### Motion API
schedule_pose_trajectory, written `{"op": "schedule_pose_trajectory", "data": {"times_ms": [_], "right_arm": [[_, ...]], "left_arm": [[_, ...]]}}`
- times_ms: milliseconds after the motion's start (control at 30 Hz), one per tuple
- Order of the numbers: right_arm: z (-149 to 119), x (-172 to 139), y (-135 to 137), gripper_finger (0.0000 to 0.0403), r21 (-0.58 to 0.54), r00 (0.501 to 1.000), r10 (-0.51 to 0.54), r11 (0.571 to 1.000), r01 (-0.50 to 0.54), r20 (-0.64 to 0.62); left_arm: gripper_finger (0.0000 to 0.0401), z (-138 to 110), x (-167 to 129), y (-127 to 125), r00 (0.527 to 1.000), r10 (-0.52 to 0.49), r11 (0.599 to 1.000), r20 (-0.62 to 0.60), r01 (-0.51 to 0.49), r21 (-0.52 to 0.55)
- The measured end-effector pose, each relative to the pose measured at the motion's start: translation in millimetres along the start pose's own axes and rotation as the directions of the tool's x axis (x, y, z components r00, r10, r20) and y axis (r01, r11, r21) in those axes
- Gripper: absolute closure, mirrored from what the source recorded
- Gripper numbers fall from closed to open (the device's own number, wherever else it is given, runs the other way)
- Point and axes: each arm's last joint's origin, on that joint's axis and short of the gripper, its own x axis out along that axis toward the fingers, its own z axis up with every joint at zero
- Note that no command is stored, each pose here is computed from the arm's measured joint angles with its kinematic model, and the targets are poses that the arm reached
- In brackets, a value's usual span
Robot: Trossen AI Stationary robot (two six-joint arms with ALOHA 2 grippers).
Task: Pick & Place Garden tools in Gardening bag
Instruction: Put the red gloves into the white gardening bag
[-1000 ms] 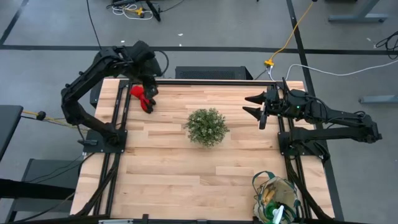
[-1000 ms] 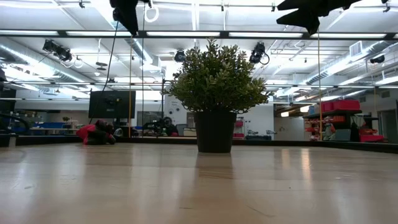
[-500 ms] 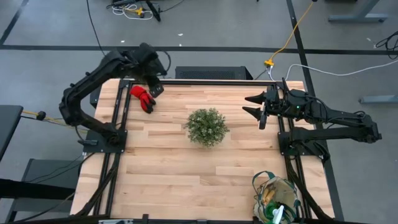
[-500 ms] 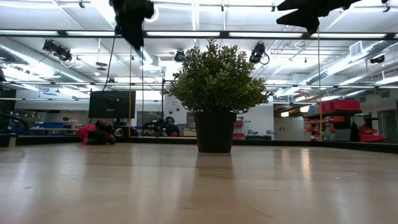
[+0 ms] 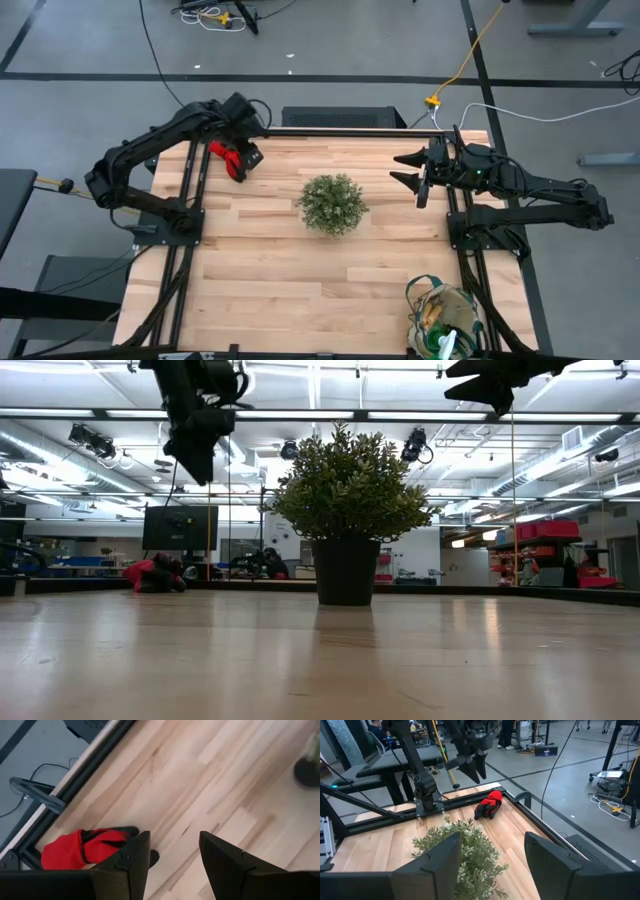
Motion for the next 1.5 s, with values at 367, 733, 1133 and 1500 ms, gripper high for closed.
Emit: {"op": "schedule_pose_trajectory", "data": {"times_ms": [367, 733, 1133, 1500], "right_arm": [[-1, 0, 0, 0.0183, 0.000, 1.000, -0.001, 1.000, 0.001, -0.010], [-5, 9, 0, 0.0183, 0.022, 0.998, -0.008, 1.000, 0.009, -0.055], [-4, 13, 1, 0.0183, 0.023, 0.999, -0.005, 1.000, 0.006, -0.042], [-4, 13, 1, 0.0183, 0.017, 0.999, -0.002, 1.000, 0.002, -0.039]], "left_arm": [[0.0224, -4, 16, 6, 1.000, 0.013, 0.996, -0.005, -0.012, 0.085], [0.0224, -6, 15, 14, 0.980, 0.198, 0.847, -0.028, -0.186, -0.497], [0.0224, -18, 15, 20, 0.972, 0.182, 0.684, -0.150, -0.235, -0.690], [0.0140, -23, 15, 54, 0.970, 0.169, 0.529, -0.172, -0.237, -0.815]]}}
